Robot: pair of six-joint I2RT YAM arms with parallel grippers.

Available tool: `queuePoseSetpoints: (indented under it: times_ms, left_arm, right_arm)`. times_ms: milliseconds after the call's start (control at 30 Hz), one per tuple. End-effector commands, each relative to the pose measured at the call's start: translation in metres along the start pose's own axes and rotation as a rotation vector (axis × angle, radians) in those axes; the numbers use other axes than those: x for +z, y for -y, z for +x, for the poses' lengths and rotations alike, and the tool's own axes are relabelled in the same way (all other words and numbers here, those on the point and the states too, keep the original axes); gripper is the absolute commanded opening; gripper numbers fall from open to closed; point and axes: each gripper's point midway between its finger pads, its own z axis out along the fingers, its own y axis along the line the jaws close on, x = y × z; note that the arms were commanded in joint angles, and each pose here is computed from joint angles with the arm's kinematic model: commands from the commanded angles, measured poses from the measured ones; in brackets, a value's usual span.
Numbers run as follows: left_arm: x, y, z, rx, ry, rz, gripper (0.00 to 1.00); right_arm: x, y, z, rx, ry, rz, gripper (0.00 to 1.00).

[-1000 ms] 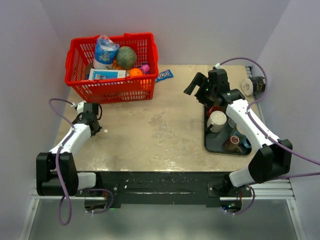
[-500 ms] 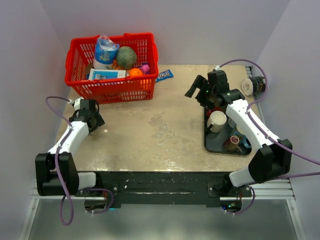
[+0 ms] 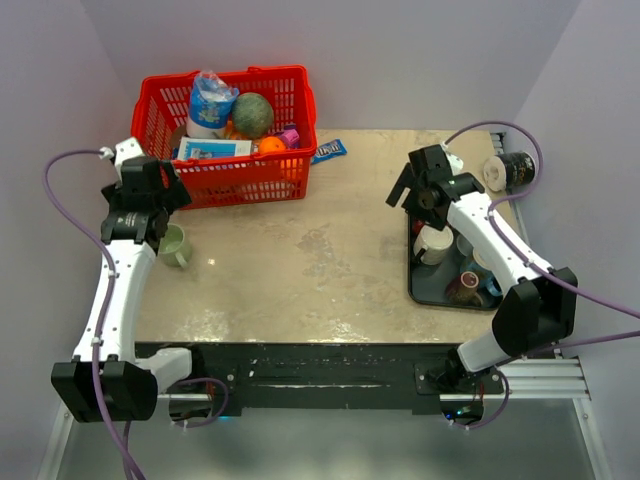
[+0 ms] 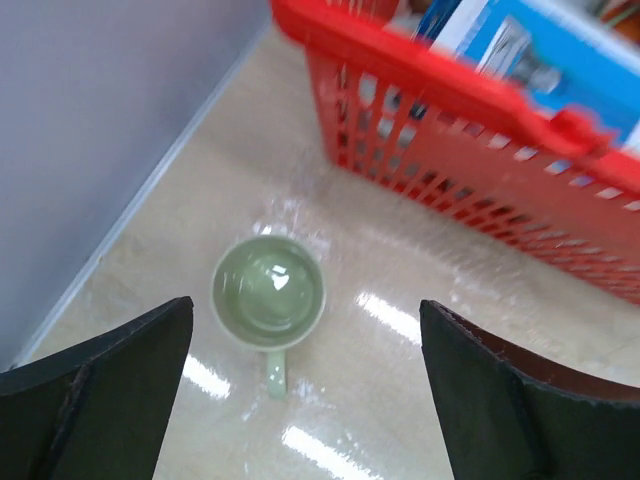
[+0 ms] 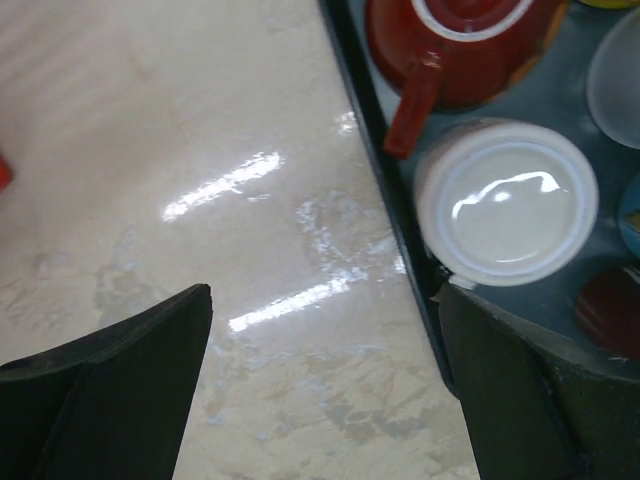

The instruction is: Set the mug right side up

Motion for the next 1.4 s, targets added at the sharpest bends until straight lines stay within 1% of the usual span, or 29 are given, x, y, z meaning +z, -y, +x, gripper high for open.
queuePoseSetpoints:
  times_ms: [0,67,133,167,267,400,433,500,533,567,700,867,933,1067,1300,1367]
  left_arm:
    - [-0.011,0.031,-0.029,0.072,0.053,0.188,0.99]
    - [-0.022,0.059,-0.034,0.079,0.094,0.362,0.99]
    - [-0.03,0.072,-0.037,0.066,0.114,0.445,0.99]
    - [-0.035,0.083,-0.038,0.063,0.115,0.514,0.99]
    - [-0.043,0.101,-0.036,0.053,0.095,0.616,0.99]
    - [-0.042,0.113,-0.032,0.042,0.072,0.676,0.99]
    - [-0.042,0.114,-0.029,0.044,0.07,0.685,0.99]
    - [-0.045,0.117,-0.029,0.043,0.077,0.712,0.99]
    - [-0.044,0.118,-0.025,0.043,0.07,0.722,0.99]
    - [-0.049,0.122,-0.025,0.044,0.074,0.755,0.99]
    - [-0.055,0.132,-0.014,0.03,0.05,0.838,0.99]
    - [-0.057,0.141,0.0,-0.005,0.008,0.898,0.99]
    - [-0.058,0.144,0.003,-0.006,0.0,0.905,0.99]
    - [-0.059,0.148,0.008,0.001,-0.01,0.913,0.99]
    - [-0.057,0.149,0.011,0.004,-0.018,0.91,0.99]
    - [-0.054,0.149,0.013,0.005,-0.024,0.906,0.99]
  right_arm:
    - [-0.001,0.044,-0.002,0.024,0.071,0.191,0.99]
    - [0.002,0.053,0.003,0.034,0.069,0.224,0.97]
    - [0.004,0.058,0.007,0.043,0.065,0.248,0.96]
    - [0.005,0.062,0.01,0.048,0.065,0.263,0.96]
    - [0.012,0.07,0.018,0.057,0.054,0.292,0.95]
    - [0.02,0.072,0.029,0.064,0.036,0.292,0.94]
    - [0.023,0.071,0.03,0.074,0.04,0.289,0.91]
    - [0.028,0.07,0.039,0.086,0.024,0.254,0.79]
    - [0.027,0.064,0.034,0.109,0.054,0.211,0.75]
    - [0.031,0.068,0.042,0.111,0.044,0.213,0.74]
    - [0.039,0.07,0.046,0.11,0.038,0.231,0.71]
    - [0.043,0.076,0.045,0.151,0.074,0.252,0.67]
    - [0.044,0.074,0.043,0.182,0.092,0.243,0.64]
    - [0.051,0.076,0.049,0.188,0.082,0.255,0.57]
    - [0.059,0.082,0.05,0.178,0.095,0.283,0.51]
    - [0.063,0.084,0.054,0.171,0.085,0.296,0.51]
